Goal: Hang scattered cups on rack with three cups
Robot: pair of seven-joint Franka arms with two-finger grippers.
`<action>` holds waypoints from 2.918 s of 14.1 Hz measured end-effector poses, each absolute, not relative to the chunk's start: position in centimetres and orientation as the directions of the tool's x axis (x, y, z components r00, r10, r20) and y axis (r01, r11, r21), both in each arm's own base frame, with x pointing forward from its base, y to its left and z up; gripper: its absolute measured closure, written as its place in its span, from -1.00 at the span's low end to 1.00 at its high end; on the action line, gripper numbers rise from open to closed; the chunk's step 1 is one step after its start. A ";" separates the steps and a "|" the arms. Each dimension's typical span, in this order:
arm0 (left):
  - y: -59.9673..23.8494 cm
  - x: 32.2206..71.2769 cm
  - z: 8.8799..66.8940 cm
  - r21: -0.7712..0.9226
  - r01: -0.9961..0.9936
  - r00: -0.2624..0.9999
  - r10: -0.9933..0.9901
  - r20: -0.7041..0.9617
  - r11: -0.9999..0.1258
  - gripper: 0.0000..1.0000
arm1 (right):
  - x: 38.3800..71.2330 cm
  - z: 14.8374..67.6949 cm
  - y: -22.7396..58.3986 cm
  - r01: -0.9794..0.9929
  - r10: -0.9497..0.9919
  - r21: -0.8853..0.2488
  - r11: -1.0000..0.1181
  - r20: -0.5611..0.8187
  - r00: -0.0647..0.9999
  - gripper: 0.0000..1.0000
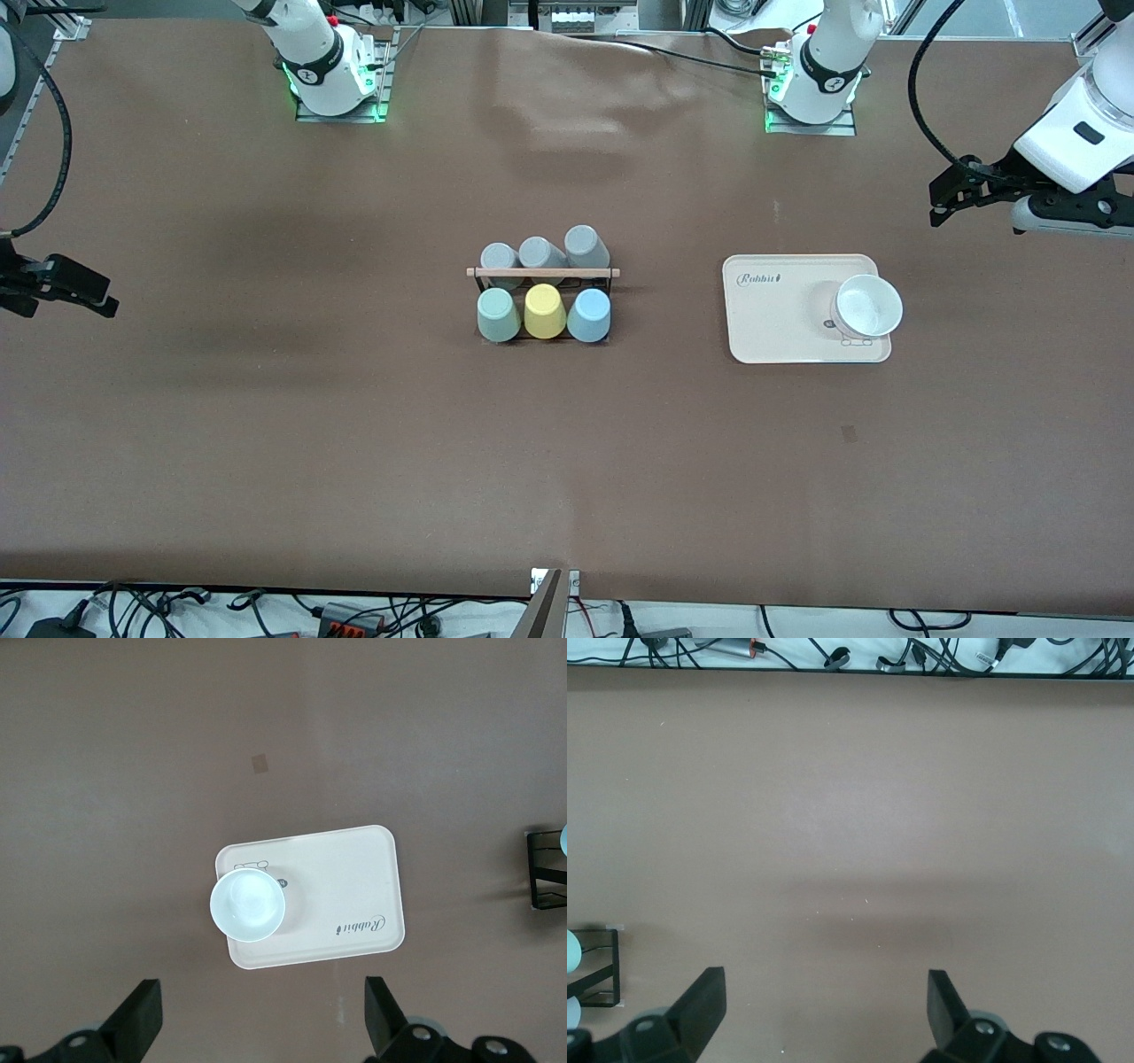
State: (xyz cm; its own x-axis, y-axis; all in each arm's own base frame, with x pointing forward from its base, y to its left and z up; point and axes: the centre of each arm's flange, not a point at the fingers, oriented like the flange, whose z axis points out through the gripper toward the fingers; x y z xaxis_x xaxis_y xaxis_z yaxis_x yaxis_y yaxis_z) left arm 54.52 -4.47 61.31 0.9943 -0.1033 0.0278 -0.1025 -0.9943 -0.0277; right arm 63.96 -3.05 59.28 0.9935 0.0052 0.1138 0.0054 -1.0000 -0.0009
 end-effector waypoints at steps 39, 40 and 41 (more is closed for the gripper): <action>-4.6 55.3 61.9 -0.027 -0.104 0.993 -0.105 0.045 -0.994 -1.00 | 53.7 57.4 -1.9 -0.010 -0.010 0.008 -1.000 0.038 0.999 -1.00; -4.6 55.3 61.9 -0.027 -0.105 0.993 -0.106 0.045 -0.994 -1.00 | 53.7 57.4 -1.9 -0.009 -0.009 0.009 -1.000 0.038 0.999 -1.00; -4.7 55.3 62.0 -0.027 -0.105 0.993 -0.107 0.046 -0.994 -1.00 | 53.7 57.5 -1.9 -0.008 -0.007 0.009 -1.000 0.039 0.999 -1.00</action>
State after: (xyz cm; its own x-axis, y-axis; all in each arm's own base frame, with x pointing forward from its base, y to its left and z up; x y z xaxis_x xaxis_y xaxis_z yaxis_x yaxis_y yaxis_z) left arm 55.31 -4.69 61.96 0.9932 -0.1065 0.0464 -0.1053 -0.9941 -0.0272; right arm 53.67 -1.90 57.47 0.9992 -0.0074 0.0395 -0.0078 -0.9999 0.0086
